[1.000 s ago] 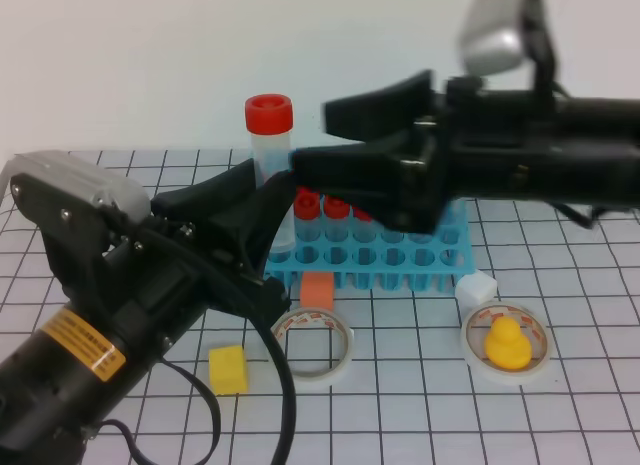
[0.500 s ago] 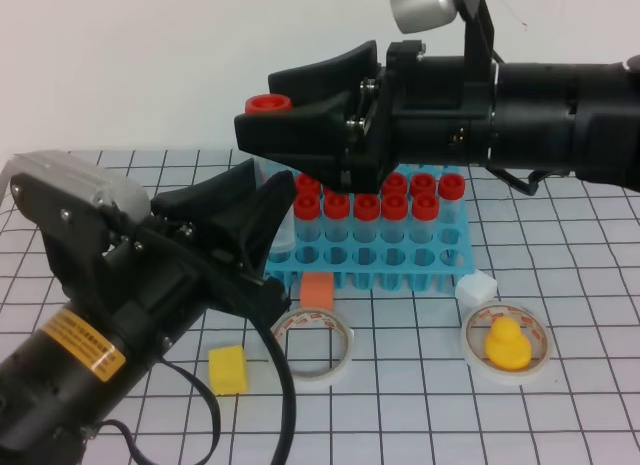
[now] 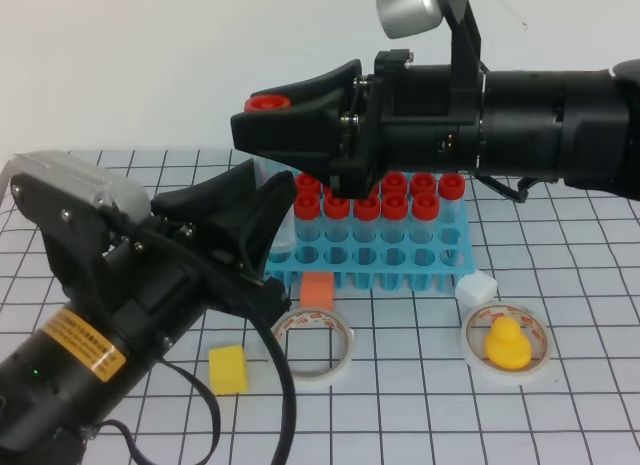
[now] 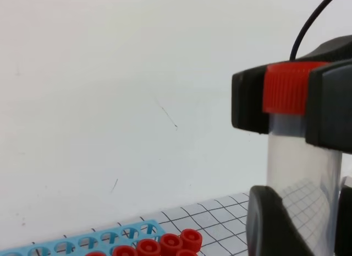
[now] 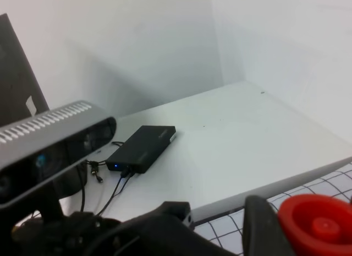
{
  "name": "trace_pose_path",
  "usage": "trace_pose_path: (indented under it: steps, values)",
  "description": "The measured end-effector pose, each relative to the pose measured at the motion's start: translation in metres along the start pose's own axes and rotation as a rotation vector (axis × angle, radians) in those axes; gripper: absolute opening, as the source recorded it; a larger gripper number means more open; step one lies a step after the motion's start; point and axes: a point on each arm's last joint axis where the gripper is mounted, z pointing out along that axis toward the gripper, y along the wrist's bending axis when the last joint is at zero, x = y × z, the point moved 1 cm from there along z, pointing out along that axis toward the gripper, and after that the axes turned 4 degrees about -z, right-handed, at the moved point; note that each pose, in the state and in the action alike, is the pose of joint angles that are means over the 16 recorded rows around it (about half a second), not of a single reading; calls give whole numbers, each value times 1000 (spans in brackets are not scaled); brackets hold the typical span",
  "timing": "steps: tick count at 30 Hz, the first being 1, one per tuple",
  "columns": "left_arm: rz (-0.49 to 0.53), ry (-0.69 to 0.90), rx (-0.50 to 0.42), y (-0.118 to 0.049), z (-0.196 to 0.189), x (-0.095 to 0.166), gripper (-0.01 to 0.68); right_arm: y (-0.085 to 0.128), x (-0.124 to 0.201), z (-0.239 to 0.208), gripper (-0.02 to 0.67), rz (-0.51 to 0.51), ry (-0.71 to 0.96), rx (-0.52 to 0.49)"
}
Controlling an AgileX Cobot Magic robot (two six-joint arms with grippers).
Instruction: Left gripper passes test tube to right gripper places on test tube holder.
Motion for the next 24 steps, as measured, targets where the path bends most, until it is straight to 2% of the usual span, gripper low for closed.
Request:
trace_pose_path:
  steps: [5, 12, 17, 20, 24]
  values:
    - [3, 8, -3, 0, 0, 1, 229, -1, 0, 0, 281, 3, 2, 9]
    - [28, 40, -16, 1, -1, 3, 318, -7, -1, -2, 281, -13, 3, 56]
    - [84, 105, -44, 2, -7, 3, 375, -15, -8, -13, 281, -37, -10, 122]
    - [141, 157, -63, 2, -14, 0, 366, -21, -15, -25, 281, -49, -25, 171]
    - [225, 228, -81, -1, -32, -8, 288, -28, -24, -45, 281, -52, -41, 232]
